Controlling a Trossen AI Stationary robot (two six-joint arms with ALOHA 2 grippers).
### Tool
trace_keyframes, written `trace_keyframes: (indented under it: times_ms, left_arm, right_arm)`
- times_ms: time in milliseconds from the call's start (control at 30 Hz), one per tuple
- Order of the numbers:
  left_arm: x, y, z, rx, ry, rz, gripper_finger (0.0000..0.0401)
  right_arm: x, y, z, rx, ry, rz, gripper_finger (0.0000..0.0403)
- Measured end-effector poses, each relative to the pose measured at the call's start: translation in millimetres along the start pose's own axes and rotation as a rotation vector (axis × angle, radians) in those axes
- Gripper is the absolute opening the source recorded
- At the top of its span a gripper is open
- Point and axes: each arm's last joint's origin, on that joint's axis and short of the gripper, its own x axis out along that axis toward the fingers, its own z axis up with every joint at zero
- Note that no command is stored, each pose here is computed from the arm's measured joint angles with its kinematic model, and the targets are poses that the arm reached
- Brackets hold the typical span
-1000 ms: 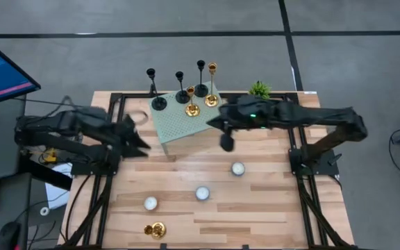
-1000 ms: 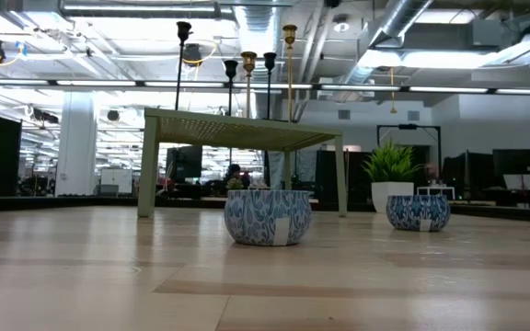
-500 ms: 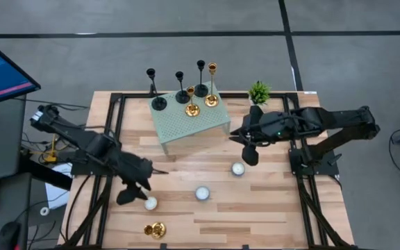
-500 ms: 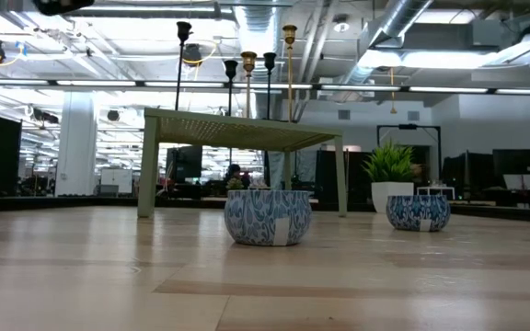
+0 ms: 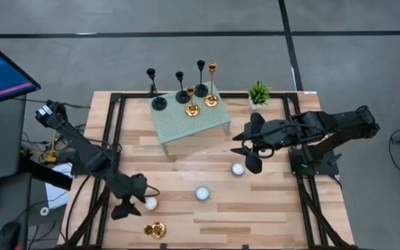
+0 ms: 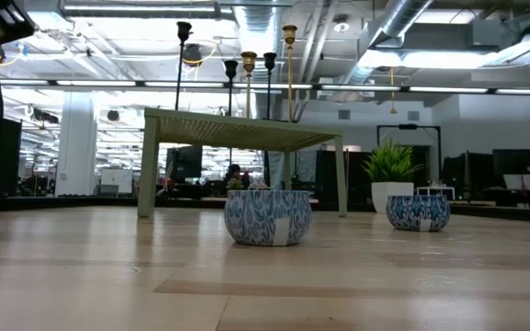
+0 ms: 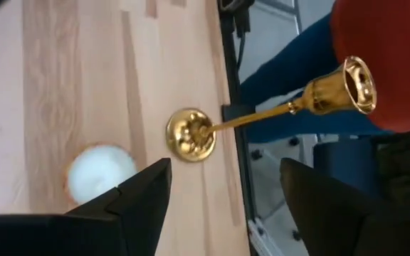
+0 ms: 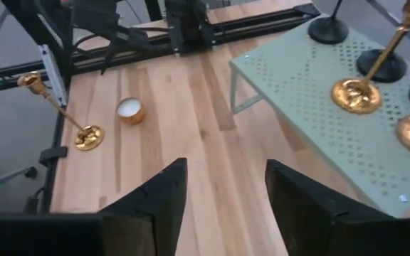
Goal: Pick & Place candle stick holders
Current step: Put the gold candle holder on the shelf aligned with the other gold candle holders
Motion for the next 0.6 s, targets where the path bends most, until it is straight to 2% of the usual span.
trace_keyframes:
  times_ms: [200,400,600]
  left_arm:
    - [18.5,-11.1,-6.5,0.081,-0.083,-0.002,0.026]
    - [43.2,-12.6,-19.3,0.112,-0.054,-0.01,0.026]
    - [65.6,-16.6,-15.4,0.161,-0.111,-0.015,0.026]
  right_arm:
    - [-1.7,3.9,-2.1,0.03,0.008,0.013,0.0187]
    - [-2.6,6.3,-3.0,0.048,0.01,0.022,0.0181]
    - [-2.2,5.5,-0.5,0.064,-0.01,0.025,0.0182]
